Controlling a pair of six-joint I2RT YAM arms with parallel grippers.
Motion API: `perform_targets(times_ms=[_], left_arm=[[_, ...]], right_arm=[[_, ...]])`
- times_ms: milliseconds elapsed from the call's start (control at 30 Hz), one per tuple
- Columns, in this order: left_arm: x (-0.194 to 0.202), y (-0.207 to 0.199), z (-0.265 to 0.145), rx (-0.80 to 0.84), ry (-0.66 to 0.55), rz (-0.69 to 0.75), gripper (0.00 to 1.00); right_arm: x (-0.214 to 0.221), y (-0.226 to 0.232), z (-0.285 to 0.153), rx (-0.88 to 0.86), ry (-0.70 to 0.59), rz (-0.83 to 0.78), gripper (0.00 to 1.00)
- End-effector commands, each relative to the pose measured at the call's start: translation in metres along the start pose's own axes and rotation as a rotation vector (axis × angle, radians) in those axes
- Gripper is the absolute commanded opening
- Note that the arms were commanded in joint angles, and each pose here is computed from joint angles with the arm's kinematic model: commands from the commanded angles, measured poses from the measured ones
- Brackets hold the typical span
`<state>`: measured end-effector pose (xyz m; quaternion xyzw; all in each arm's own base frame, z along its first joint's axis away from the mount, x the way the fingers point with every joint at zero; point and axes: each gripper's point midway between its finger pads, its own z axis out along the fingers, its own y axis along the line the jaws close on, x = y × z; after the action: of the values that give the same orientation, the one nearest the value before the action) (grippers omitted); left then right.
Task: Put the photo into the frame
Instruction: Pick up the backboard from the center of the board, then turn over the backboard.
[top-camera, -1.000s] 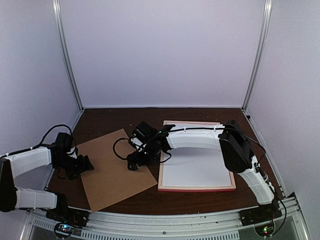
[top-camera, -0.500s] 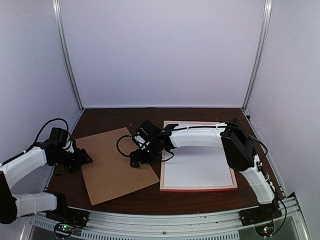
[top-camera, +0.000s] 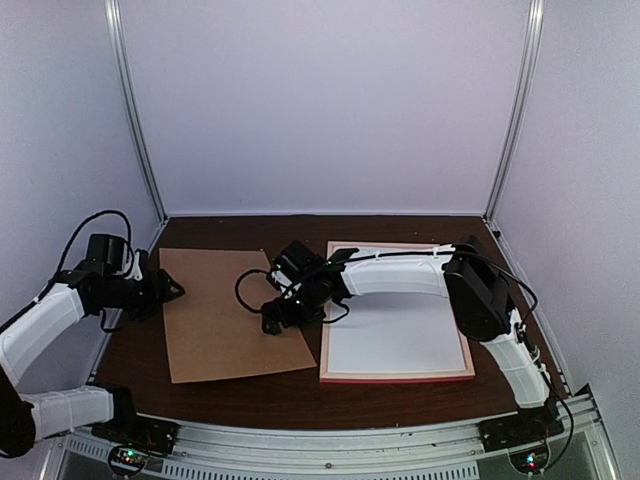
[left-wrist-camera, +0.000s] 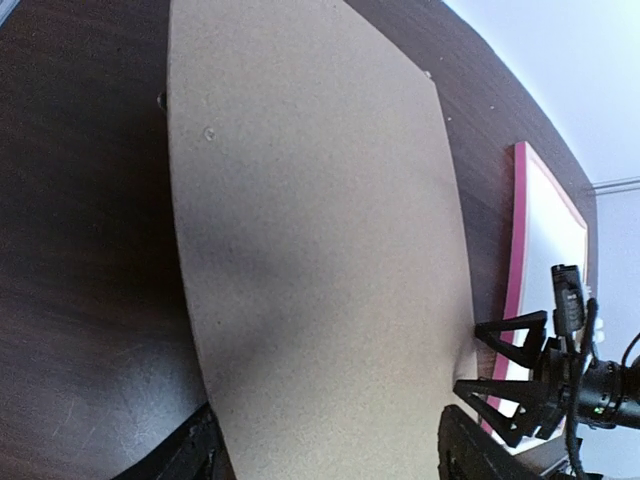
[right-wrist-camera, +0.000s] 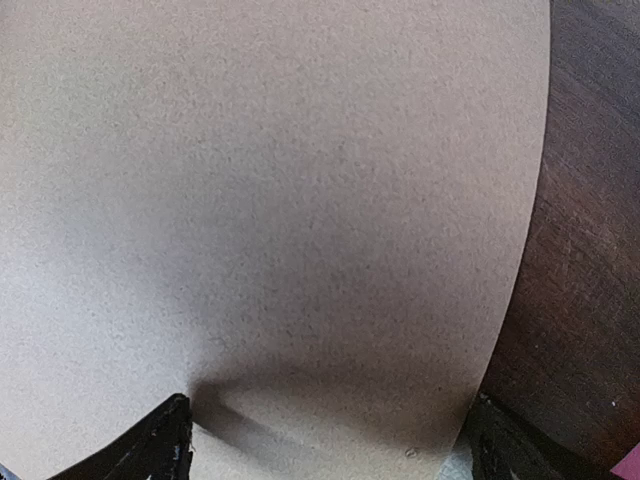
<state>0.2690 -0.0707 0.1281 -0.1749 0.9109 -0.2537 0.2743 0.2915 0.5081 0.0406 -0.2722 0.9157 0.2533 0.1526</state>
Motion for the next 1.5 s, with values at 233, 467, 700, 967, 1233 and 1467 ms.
perform_targets(times_ms=[233,467,700,967,1233,1467], left_arm=[[0.000,-0.063,-0.021,0.249,0.078,-0.007,0.73],[-0.006,-0.076,-0.027,0.289,0.083,0.003,0.66],[-0.016,-0.092,-0.036,0.342,0.064,0.026,0.59],[-0.029,-0.102,-0.046,0.335,0.047,0.074,0.56],[-0.037,-0.110,-0.050,0.336,0.047,0.100,0.51],[-0.043,-0.116,-0.055,0.332,0.052,0.115,0.41]], right_arm=[[0.053,-0.005,0.035,-0.018,0.150,0.001,0.95],[0.054,-0.005,0.035,-0.025,0.156,-0.004,0.95],[0.053,0.003,0.036,-0.084,0.151,0.003,0.95],[0.050,0.022,0.033,-0.234,0.135,0.045,0.95],[0.043,0.040,0.027,-0.394,0.120,0.114,0.96],[0.036,0.051,0.025,-0.491,0.106,0.155,0.96]])
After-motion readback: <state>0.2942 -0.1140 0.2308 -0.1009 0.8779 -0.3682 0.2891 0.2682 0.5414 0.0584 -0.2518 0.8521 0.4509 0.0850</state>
